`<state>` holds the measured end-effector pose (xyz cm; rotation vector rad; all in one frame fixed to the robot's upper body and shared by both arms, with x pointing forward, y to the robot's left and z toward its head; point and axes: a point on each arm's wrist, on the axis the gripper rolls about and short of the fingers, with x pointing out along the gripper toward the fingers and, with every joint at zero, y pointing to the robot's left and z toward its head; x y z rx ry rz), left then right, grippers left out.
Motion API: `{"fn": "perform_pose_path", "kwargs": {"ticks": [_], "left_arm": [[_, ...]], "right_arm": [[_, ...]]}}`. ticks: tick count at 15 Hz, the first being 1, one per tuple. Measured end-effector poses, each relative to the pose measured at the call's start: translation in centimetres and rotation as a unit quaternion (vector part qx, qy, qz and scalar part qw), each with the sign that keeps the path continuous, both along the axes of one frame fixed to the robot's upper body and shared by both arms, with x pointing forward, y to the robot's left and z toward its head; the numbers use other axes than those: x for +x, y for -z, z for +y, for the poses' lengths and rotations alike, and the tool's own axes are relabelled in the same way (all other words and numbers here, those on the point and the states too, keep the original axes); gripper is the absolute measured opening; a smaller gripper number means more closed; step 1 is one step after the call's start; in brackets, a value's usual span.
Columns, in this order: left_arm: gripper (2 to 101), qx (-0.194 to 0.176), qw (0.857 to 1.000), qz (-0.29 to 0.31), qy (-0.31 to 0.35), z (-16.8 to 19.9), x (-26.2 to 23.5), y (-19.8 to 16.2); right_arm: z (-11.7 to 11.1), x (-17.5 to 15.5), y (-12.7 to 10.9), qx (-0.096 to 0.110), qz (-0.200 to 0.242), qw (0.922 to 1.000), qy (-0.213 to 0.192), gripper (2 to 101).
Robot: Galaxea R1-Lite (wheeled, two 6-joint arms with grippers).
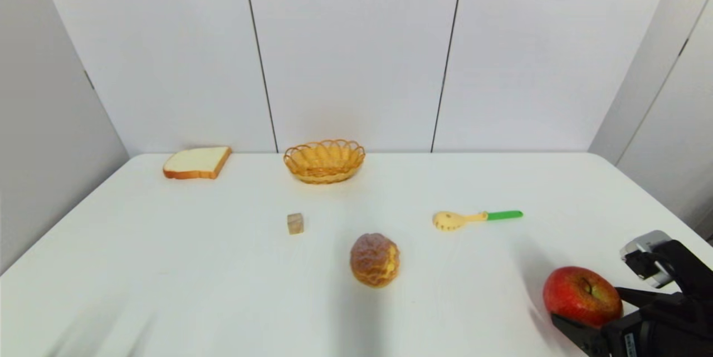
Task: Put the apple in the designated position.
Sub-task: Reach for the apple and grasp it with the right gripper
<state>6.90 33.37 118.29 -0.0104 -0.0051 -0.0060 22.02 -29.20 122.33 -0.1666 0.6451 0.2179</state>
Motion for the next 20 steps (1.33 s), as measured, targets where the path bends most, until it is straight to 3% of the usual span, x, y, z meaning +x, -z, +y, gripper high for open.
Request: {"fn": "perform_pose_path", "kwargs": {"ticks": [6, 11, 13, 18, 19, 20], "left_arm": [[97.9, 0.000, 1.000, 0.000, 0.000, 0.0, 0.0, 0.0], [97.9, 0.000, 1.000, 0.000, 0.000, 0.0, 0.0, 0.0], [97.9, 0.000, 1.000, 0.000, 0.000, 0.0, 0.0, 0.0], [97.9, 0.000, 1.000, 0.000, 0.000, 0.0, 0.0, 0.0], [97.9, 0.000, 1.000, 0.000, 0.000, 0.0, 0.0, 0.0], [97.9, 0.000, 1.000, 0.000, 0.000, 0.0, 0.0, 0.0]], "right_arm": [[0.1, 0.1, 0.2, -0.007, 0.011, 0.9999, -0.002, 97.9], [0.6, 1.5, -1.2, -0.009, -0.014, 0.9998, -0.007, 98.0], [0.7, 1.9, -1.6, -0.025, -0.024, 0.9992, -0.022, 98.0], [0.4, 1.2, -0.7, -0.033, -0.008, 0.9992, -0.021, 98.0], [0.3, 1.0, -0.5, -0.033, -0.005, 0.9992, -0.020, 94.9], [0.3, 1.0, -0.5, -0.033, -0.005, 0.9993, -0.020, 84.3]]}}
